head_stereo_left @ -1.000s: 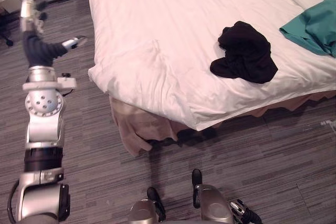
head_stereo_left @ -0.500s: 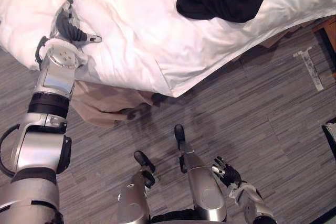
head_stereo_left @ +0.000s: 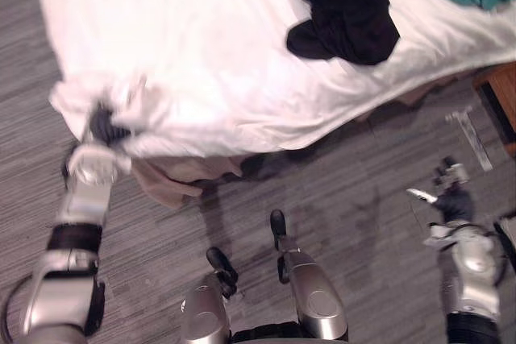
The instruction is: Tidy the bed and pick cloth on bed and put in laundry
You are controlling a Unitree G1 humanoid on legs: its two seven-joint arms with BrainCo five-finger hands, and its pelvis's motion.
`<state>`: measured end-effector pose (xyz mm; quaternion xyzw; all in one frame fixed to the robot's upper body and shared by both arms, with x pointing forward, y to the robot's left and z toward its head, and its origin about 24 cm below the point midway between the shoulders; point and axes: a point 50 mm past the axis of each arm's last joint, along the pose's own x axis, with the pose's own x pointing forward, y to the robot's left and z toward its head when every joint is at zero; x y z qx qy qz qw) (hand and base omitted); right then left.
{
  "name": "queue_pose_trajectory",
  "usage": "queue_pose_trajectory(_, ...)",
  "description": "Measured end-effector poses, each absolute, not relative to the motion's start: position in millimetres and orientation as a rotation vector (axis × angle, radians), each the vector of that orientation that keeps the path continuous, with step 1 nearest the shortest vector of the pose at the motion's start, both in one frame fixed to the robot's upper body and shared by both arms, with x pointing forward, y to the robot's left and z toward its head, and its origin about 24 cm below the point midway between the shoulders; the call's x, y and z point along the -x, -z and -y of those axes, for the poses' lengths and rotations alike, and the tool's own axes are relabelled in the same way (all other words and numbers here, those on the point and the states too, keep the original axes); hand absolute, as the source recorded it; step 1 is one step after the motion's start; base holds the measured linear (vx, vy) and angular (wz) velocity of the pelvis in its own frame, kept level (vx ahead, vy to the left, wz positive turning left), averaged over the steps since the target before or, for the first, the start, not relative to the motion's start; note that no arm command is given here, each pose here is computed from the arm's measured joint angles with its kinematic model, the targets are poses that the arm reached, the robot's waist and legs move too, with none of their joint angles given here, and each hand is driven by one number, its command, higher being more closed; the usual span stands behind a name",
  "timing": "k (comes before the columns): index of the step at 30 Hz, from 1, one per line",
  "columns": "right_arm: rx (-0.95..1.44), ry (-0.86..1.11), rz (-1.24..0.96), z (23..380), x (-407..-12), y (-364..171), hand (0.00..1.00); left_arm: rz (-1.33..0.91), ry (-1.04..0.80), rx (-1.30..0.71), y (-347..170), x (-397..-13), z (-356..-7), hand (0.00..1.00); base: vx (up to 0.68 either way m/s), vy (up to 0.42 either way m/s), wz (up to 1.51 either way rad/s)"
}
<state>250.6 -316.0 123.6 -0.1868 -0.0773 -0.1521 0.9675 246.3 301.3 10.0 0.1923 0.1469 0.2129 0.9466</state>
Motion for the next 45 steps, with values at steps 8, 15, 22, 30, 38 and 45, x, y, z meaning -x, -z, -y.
queue_pose_trajectory(8,0.656,-0.033,0.189,264.5,-327.7,-179.9,1.00,-0.740,-0.867,-0.284,63.8,-121.5,-362.4,0.00,-0.01,-0.004,0.38)
queue_pose_trajectory(15,0.678,-0.239,0.375,191.6,-373.0,-262.8,1.00,-0.912,-0.798,-0.047,107.4,-89.3,-329.0,0.00,-0.07,0.015,0.47)
queue_pose_trajectory(22,0.513,-0.266,0.358,164.5,-381.7,-275.7,1.00,-0.753,-0.362,0.022,114.7,-155.9,-244.2,0.00,-0.02,0.104,0.24)
queue_pose_trajectory(30,0.373,-0.287,0.308,163.9,-394.0,-274.9,1.00,-0.559,-0.103,0.088,94.2,-202.7,-186.7,0.00,0.02,0.050,0.02)
queue_pose_trajectory(38,0.378,-0.816,-0.071,130.5,-376.7,-148.0,1.00,-0.501,-0.059,0.107,87.1,-208.4,-175.8,0.00,0.04,0.003,-0.11)
queue_pose_trajectory(45,0.251,-1.370,-0.301,27.8,-265.0,-23.8,1.00,-0.519,-0.102,0.095,84.8,-209.4,-185.3,0.00,0.05,-0.047,-0.27)
